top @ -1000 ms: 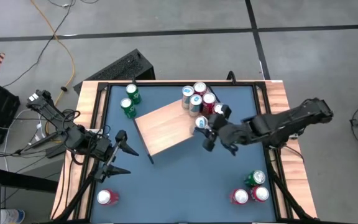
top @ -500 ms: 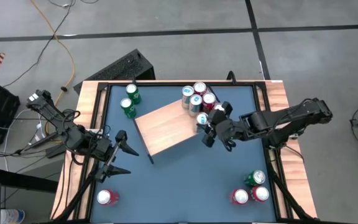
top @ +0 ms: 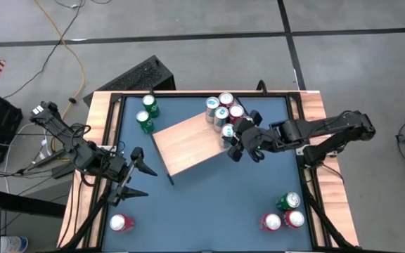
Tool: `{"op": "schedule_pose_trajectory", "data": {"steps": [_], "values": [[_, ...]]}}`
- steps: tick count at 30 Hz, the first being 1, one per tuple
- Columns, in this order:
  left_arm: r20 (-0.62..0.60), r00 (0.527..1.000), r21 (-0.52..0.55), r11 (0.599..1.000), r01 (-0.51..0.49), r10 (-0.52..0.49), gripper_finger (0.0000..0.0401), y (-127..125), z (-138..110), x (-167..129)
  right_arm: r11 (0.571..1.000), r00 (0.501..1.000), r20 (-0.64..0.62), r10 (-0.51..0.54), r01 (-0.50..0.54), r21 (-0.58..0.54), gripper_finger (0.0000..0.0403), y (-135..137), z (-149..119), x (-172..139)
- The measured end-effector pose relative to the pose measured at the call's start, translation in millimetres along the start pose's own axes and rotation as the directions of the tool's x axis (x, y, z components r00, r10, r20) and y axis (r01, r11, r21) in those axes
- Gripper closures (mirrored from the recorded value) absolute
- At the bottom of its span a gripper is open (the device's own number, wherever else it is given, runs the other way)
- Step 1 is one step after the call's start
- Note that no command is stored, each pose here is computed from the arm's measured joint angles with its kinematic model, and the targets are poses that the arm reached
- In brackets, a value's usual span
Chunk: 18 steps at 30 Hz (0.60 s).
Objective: Place canned beverage on shelf
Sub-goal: Put the blue soda can on the shelf aligned with the other blue soda cans
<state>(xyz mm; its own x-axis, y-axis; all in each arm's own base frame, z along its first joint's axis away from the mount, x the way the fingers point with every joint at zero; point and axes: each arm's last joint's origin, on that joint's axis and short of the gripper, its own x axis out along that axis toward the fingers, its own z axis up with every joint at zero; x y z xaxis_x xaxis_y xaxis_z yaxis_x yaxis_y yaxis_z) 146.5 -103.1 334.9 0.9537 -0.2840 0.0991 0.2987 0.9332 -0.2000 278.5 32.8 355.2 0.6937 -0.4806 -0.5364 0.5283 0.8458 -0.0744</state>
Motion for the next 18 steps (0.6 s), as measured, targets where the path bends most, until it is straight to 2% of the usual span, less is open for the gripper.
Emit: {"op": "schedule_pose_trajectory", "data": {"steps": [18], "values": [[-0.001,1.0,0.009,1.0,0.001,-0.001,0.0098,-0.1,-0.1,0.0,1.0,0.999,-0.041,-0.028,0.028,-0.004,0.0216,-9.5,-0.6,5.8]]}}
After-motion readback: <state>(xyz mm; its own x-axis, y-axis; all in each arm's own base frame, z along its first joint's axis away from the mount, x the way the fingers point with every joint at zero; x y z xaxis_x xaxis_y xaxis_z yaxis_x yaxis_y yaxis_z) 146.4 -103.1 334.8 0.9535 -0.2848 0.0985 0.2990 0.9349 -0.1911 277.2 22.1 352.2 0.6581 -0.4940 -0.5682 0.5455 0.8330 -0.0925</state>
